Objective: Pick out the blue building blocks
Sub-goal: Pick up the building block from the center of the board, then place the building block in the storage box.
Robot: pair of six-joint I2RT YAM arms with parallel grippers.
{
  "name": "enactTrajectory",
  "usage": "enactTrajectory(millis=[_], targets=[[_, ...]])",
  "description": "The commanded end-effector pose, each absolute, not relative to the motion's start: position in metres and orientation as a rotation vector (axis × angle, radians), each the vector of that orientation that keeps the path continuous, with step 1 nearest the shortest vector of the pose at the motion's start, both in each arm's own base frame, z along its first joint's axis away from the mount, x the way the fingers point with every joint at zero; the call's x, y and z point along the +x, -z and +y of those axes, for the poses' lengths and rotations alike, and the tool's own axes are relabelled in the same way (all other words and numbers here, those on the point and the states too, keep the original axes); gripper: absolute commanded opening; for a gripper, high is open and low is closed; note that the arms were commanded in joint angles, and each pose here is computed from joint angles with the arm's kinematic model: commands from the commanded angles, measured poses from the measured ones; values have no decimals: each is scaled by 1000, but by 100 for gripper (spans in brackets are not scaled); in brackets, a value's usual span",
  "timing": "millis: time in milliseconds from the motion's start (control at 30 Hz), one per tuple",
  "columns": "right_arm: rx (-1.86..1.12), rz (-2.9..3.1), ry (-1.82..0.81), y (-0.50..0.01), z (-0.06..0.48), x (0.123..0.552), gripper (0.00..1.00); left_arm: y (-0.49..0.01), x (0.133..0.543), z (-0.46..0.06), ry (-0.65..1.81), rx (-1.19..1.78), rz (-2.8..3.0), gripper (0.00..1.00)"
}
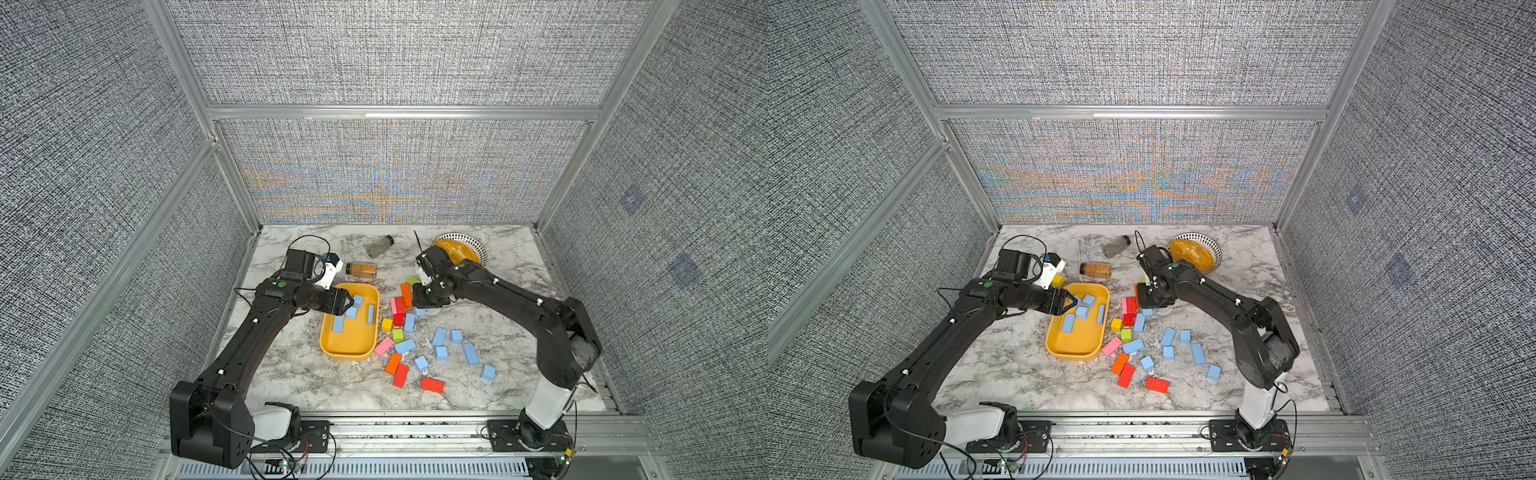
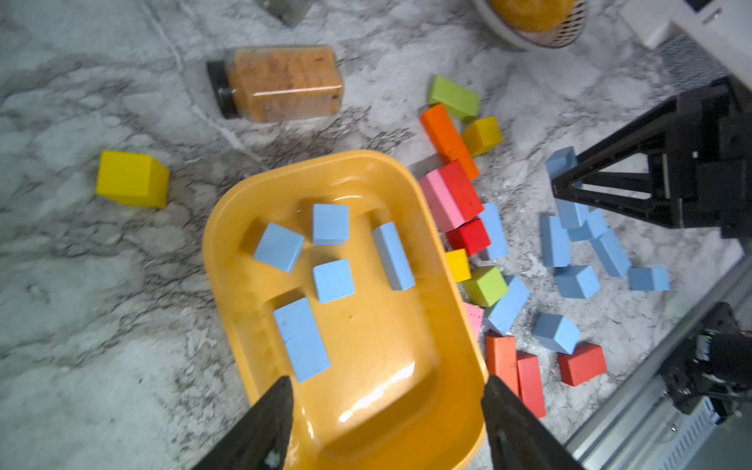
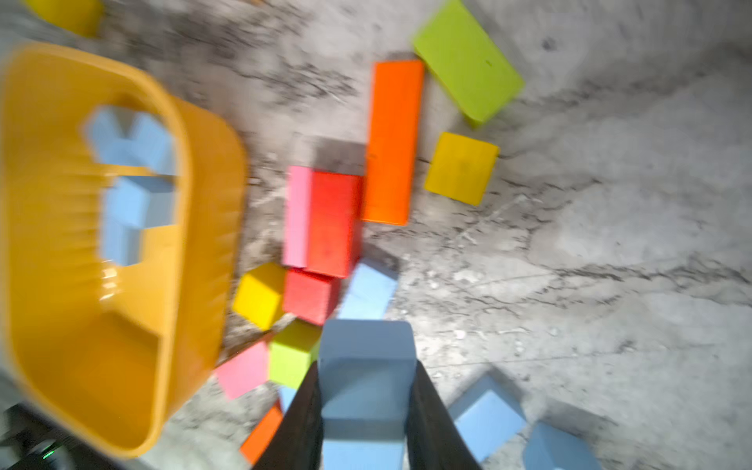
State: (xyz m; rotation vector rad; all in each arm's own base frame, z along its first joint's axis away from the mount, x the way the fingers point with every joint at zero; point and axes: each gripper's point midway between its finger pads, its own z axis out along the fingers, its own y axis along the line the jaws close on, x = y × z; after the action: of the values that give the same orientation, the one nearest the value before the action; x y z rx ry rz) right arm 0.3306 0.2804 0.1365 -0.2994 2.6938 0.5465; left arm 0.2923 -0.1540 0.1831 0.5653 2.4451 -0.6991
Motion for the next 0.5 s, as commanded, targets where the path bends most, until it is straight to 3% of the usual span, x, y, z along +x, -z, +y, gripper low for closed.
enactTrajectory(millis=[0, 267, 400, 467], targets=[[-372, 2418, -867, -200, 317, 335, 19, -222, 292, -187, 935, 688, 2197, 74], [-347, 2057, -1344, -276, 352, 311, 17, -265, 287, -225, 1185, 672, 2021, 72], [-332, 2017, -1409, -286, 356, 309, 17, -275, 279, -235, 1267, 673, 1965, 55], [-290, 2025, -1418, -289, 357, 312, 17, -273, 277, -236, 1237, 675, 1975, 54]])
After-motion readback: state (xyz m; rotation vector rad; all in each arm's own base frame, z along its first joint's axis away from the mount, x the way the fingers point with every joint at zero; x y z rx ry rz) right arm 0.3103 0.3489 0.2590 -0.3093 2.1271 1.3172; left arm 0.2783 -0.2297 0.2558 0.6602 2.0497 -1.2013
